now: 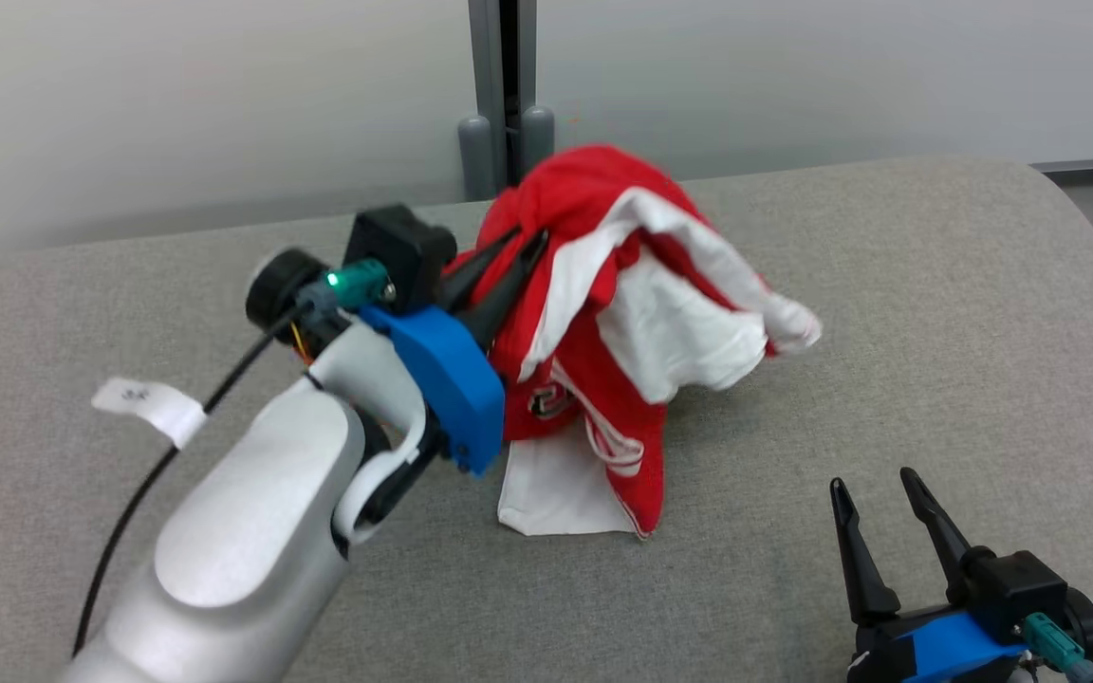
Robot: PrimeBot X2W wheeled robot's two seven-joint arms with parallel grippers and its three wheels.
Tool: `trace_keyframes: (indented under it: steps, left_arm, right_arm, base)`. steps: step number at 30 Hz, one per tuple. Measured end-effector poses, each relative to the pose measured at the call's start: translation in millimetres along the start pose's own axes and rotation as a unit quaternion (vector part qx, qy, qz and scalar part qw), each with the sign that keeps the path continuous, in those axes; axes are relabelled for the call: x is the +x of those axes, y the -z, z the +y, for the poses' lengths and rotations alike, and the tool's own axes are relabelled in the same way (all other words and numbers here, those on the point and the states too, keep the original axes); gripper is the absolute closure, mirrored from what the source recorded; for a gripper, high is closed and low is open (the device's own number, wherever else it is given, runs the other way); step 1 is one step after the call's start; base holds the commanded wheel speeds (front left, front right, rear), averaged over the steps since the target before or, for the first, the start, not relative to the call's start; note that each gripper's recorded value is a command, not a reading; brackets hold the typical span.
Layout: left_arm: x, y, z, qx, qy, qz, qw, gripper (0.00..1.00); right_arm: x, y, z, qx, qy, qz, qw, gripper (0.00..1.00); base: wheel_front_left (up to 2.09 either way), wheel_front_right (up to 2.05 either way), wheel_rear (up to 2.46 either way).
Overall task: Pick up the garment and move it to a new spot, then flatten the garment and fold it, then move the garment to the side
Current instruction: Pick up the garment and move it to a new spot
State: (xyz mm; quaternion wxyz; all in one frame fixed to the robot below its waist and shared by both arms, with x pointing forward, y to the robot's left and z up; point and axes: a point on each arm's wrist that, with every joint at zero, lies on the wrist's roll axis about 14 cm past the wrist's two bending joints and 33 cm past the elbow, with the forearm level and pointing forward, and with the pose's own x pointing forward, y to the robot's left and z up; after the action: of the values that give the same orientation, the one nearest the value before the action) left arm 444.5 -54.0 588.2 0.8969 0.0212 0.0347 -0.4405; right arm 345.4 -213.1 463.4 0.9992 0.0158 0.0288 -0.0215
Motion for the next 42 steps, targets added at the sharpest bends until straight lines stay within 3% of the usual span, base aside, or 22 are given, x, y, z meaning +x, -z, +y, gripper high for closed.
trace_keyframes:
  steps: [7,12,14,15,16,29,34,39,42]
  left_arm:
    - [-13,136,-30,-0.103,-0.007,0.117,0.988,1.0]
    - [-22,169,-49,-0.129,-0.013,0.136,0.982,1.0]
    - [-23,170,-51,-0.134,-0.02,0.127,0.983,0.53]
    - [-24,168,-51,-0.13,-0.025,0.118,0.984,0.53]
    - [-26,167,-51,-0.127,-0.031,0.112,0.985,0.0]
    - [-47,134,-45,-0.118,-0.09,0.022,0.989,0.0]
    - [-64,120,-14,-0.116,-0.147,-0.005,0.982,0.0]
    - [-76,132,22,-0.153,-0.207,0.012,0.966,0.0]
    - [-76,147,47,-0.148,-0.229,0.045,0.961,0.0]
  right_arm:
    - [5,11,0,0.004,0.0,0.017,1.0,0.0]
    - [8,12,3,0.005,-0.004,0.019,1.0,0.0]
    - [9,12,6,0.004,-0.009,0.019,1.0,0.0]
    - [9,11,8,0.004,-0.012,0.018,1.0,0.0]
    - [9,10,10,0.003,-0.015,0.016,1.0,0.0]
    - [4,-7,25,-0.002,-0.04,-0.012,0.999,0.0]
    - [0,-7,29,-0.005,-0.047,-0.013,0.999,0.0]
    - [2,-7,30,-0.007,-0.047,-0.013,0.999,0.0]
    - [5,-3,25,-0.008,-0.041,-0.005,0.999,0.0]
  base:
    - [0.0,0.0,0.0]
    - [0.0,0.0,0.0]
    - [0.0,0.0,0.0]
    - [0.0,0.0,0.0]
    - [0.0,0.0,0.0]
    - [0.0,0.0,0.0]
    - [0.0,0.0,0.0]
    - [0.0,0.0,0.0]
    - [0.0,0.0,0.0]
